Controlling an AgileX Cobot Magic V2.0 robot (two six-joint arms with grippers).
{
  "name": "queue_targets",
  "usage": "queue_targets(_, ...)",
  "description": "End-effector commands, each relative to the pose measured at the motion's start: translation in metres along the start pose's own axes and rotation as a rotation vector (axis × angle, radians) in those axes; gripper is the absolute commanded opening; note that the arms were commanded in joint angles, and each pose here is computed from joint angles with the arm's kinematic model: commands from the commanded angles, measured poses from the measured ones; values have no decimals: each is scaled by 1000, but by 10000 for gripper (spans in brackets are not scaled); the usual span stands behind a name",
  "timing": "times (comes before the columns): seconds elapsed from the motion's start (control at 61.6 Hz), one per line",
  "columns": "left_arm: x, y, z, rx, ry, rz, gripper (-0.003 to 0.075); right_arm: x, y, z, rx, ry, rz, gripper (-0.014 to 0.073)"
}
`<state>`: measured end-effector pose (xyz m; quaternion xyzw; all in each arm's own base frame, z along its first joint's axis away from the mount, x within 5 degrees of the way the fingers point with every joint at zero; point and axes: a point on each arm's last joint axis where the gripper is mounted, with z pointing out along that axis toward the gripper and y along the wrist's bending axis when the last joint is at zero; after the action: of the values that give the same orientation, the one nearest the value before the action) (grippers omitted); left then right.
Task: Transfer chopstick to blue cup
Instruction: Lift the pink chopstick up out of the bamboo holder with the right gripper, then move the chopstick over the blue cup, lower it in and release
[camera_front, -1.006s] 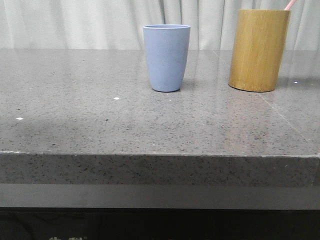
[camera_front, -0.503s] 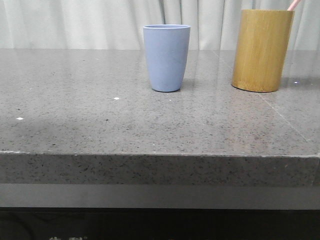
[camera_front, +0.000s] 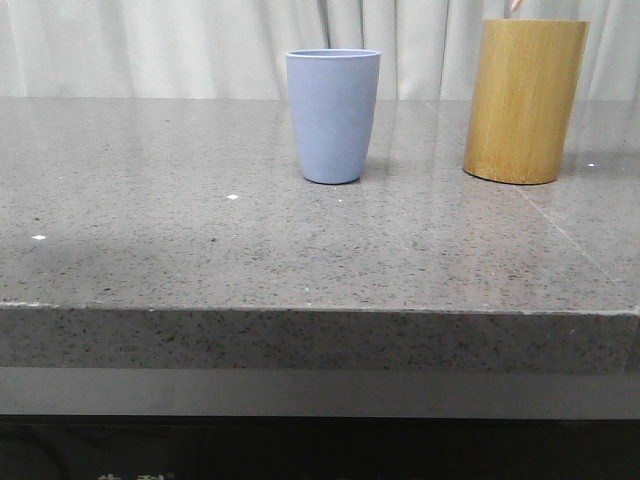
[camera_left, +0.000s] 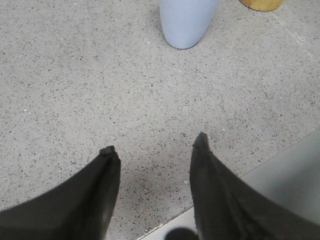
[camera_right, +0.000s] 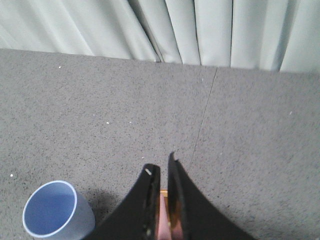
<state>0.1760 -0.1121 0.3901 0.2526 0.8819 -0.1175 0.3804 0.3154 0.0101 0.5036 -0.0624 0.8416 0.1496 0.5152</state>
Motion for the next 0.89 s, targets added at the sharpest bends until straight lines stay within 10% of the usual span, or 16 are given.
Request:
queue_targets(0.0,-11,-2,-12,7,-109,4,337,-22,23,-40,3,-123,-97,-58)
queue_targets(0.487,-11,-2,-12,7,-109,4,337,-15,120,-13,-265,-88,-269,-58)
queue_targets(0.876,-11,-2,-12,7,-109,4,337,19,140,79,-260,106,-342,-56)
